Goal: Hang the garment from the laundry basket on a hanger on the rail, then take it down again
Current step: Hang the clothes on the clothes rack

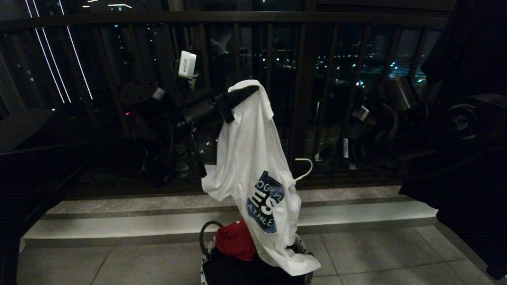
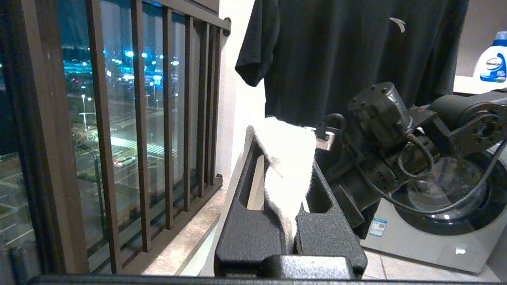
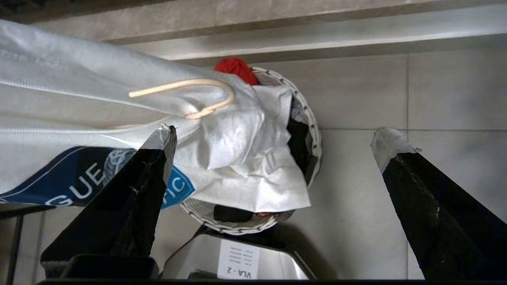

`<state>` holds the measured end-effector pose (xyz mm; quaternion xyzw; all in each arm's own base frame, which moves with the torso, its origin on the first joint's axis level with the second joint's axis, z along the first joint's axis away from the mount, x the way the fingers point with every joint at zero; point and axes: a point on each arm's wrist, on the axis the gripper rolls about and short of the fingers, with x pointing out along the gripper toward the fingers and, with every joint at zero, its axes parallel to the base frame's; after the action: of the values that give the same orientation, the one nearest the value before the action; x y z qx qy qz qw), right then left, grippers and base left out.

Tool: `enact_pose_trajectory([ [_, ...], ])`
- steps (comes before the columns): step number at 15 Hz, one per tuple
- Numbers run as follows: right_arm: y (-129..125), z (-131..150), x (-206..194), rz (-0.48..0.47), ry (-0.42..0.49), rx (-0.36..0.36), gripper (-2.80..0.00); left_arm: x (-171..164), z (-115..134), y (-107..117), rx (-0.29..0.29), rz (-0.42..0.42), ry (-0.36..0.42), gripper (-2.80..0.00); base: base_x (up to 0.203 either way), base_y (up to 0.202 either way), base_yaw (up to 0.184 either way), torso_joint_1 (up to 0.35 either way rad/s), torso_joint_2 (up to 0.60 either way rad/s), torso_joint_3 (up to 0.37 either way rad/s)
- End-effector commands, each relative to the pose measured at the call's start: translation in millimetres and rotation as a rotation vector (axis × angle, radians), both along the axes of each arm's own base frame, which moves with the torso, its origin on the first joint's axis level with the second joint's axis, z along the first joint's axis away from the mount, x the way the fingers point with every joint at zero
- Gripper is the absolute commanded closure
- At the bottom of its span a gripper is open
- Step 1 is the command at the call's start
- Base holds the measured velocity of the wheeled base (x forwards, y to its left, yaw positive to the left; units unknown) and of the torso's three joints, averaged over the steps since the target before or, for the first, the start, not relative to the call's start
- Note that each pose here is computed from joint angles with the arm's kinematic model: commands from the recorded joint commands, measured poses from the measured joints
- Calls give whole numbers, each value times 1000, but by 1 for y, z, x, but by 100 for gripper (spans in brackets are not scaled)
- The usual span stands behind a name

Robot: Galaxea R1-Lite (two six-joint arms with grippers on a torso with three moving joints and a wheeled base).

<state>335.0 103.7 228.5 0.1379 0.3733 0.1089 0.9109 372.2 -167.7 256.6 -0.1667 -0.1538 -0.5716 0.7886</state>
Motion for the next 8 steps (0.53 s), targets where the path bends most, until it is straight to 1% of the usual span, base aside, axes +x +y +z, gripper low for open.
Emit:
enact_pose_trajectory([
  [1,0,-1,-1,-2,8,-3,-280,1,-1,-1,0,-6,-1,0,0,0,0,0,0,0],
  [8,0,-4,-1,0,20,-4,-280,2,-3,-1,1,-6,0,0,0,0,0,0,0,0],
])
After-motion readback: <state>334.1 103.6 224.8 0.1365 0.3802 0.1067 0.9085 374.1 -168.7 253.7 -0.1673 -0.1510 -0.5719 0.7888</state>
